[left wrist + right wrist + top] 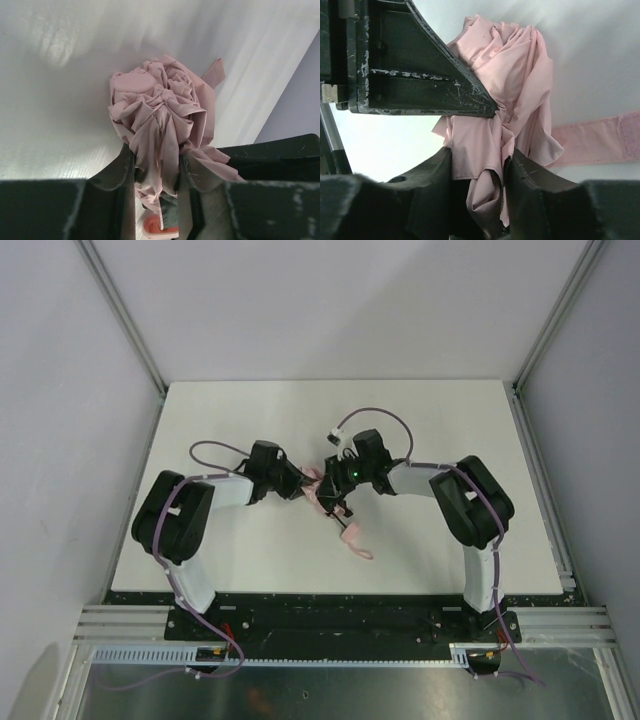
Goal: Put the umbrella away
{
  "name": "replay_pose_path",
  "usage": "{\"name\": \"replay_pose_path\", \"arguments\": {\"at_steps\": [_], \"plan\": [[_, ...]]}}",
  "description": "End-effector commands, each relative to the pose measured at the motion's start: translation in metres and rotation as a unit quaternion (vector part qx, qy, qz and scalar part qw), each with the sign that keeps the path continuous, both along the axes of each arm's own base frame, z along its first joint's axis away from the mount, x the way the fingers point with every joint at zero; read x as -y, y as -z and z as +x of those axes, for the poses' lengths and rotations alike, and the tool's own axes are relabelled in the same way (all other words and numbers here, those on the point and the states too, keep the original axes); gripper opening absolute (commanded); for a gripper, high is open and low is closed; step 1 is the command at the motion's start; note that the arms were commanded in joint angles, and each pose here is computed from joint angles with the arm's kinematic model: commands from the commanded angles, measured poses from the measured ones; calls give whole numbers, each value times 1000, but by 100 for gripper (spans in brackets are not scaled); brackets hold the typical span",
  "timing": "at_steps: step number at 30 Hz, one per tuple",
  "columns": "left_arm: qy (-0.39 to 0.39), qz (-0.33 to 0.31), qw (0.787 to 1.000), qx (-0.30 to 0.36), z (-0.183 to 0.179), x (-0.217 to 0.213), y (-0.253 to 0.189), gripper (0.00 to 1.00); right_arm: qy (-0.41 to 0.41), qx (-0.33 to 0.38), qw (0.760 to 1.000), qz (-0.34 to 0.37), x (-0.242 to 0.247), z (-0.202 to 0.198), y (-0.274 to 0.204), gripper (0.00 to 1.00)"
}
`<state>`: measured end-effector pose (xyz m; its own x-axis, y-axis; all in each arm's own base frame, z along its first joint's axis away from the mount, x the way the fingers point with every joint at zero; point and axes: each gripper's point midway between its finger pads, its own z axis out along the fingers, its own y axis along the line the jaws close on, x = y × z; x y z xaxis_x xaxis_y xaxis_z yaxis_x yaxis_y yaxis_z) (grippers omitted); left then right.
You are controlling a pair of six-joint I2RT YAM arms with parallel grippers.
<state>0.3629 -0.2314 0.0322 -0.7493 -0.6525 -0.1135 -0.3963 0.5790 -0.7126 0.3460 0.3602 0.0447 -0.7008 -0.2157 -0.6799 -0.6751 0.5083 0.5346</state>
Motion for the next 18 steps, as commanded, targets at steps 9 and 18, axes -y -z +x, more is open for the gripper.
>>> {"name": "replay_pose_path", "arguments": {"at_steps": [9, 18], "plan": [[29, 104, 986, -125, -71, -30, 64, 0, 70, 175, 943, -273, 30, -34, 3, 80], [31, 111, 980, -164, -90, -31, 65, 0, 153, 278, 842, -436, 50, -23, 37, 72]]}}
